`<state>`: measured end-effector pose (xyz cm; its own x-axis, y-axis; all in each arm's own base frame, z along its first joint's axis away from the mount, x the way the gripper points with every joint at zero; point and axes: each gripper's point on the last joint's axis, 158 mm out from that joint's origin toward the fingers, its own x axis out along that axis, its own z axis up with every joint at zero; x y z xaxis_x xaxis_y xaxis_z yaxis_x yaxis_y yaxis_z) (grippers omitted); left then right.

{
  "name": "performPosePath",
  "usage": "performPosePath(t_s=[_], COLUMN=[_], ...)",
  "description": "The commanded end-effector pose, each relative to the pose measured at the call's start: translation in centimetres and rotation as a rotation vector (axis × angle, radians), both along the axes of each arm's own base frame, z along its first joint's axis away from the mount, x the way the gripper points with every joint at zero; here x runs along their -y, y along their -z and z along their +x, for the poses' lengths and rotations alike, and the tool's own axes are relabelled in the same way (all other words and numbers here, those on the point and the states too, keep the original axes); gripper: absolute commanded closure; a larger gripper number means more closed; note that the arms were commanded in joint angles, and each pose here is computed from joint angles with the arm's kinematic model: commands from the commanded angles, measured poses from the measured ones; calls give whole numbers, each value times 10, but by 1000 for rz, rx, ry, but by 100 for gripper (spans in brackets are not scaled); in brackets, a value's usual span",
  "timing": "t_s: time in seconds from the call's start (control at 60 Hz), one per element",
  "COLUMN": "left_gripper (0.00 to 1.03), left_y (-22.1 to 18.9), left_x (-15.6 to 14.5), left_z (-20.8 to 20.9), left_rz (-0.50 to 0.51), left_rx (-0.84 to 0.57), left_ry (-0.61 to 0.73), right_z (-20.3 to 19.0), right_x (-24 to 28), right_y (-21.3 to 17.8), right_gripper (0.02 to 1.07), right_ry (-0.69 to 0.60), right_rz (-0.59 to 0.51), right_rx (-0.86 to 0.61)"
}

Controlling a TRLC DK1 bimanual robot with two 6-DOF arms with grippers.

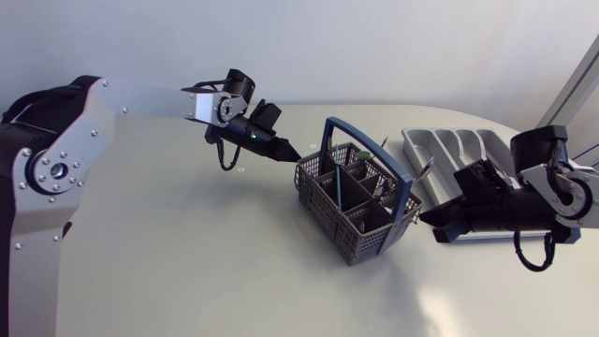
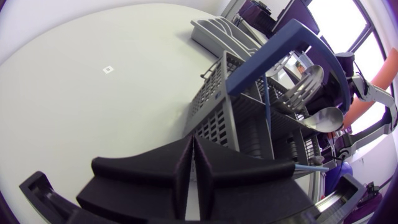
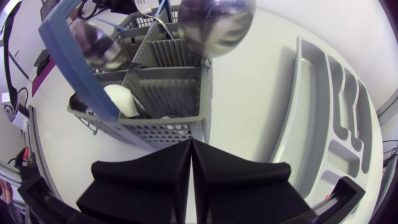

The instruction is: Sort the cutlery from the basket into the organizer compartments.

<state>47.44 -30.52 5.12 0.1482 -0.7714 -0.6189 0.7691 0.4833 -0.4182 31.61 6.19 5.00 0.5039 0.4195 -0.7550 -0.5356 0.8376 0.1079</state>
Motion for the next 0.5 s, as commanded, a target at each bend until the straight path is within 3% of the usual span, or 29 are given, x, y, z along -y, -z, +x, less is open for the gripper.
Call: performPosePath(t_s=[0.0,0.15,0.483], left_gripper=[98,100,100], left_y=[11,11,-12], left_x=[6,-4,-52], left_z=[-13,-39,-71], left_rz=[1,4,-20], left_rx=[-29,-55,-47], left_ry=[53,121,123], right_z=[13,20,39], right_x=[-4,-13,-56], right_y=[-6,-8,-19], right_gripper=[101,101,101], right_ry=[9,7,-59], right_rz=[30,49,74], right_rx=[7,5,10])
